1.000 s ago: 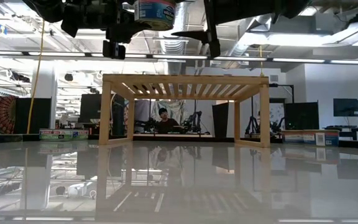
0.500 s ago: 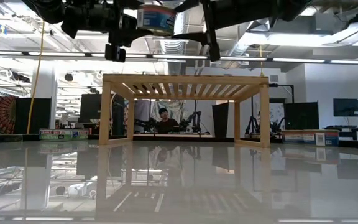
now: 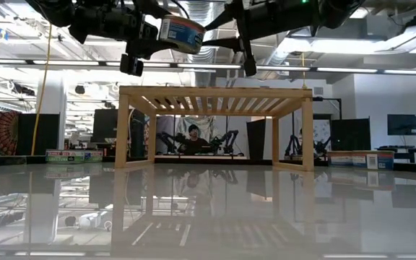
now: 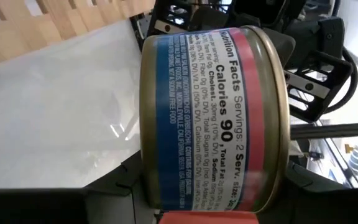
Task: Stack canned seafood by type on shelf
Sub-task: Put the blue and pink tuna can on the shelf
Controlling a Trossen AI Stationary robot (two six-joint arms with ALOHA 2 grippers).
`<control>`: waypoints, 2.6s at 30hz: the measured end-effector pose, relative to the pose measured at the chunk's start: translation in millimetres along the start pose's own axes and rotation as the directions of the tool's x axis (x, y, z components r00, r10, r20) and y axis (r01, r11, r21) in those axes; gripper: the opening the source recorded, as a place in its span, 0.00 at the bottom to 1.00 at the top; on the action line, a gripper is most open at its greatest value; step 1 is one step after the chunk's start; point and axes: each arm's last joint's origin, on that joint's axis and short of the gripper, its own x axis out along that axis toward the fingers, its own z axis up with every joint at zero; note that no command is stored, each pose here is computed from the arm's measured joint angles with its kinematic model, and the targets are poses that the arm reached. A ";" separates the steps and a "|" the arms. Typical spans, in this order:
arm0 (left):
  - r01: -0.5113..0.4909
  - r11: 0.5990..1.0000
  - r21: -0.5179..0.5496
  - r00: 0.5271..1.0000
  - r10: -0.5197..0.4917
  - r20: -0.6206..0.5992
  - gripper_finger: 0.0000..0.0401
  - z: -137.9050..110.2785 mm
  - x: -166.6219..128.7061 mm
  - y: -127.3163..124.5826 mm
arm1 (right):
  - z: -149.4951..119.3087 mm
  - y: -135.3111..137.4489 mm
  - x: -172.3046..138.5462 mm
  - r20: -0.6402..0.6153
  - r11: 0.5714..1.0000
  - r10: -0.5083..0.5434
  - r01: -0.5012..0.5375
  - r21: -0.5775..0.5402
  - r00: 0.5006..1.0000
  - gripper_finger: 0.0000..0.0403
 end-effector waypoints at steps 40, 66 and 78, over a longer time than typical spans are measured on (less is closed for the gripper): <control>-0.061 0.996 -0.071 0.976 0.074 0.205 0.48 12.0 -3.6 5.4 | 29.6 0.0 -4.0 -0.005 0.998 0.056 -0.056 -0.011 0.998 0.33; 0.145 0.974 -0.174 0.849 -0.032 0.527 0.48 41.5 4.8 7.8 | 113.2 -44.0 -46.1 -0.296 0.997 -0.060 0.071 0.028 0.953 0.66; 0.259 0.959 -0.116 0.815 -0.152 0.559 0.48 63.0 45.3 4.7 | 122.0 -40.8 -25.3 -0.250 0.981 0.186 -0.167 0.097 0.950 0.66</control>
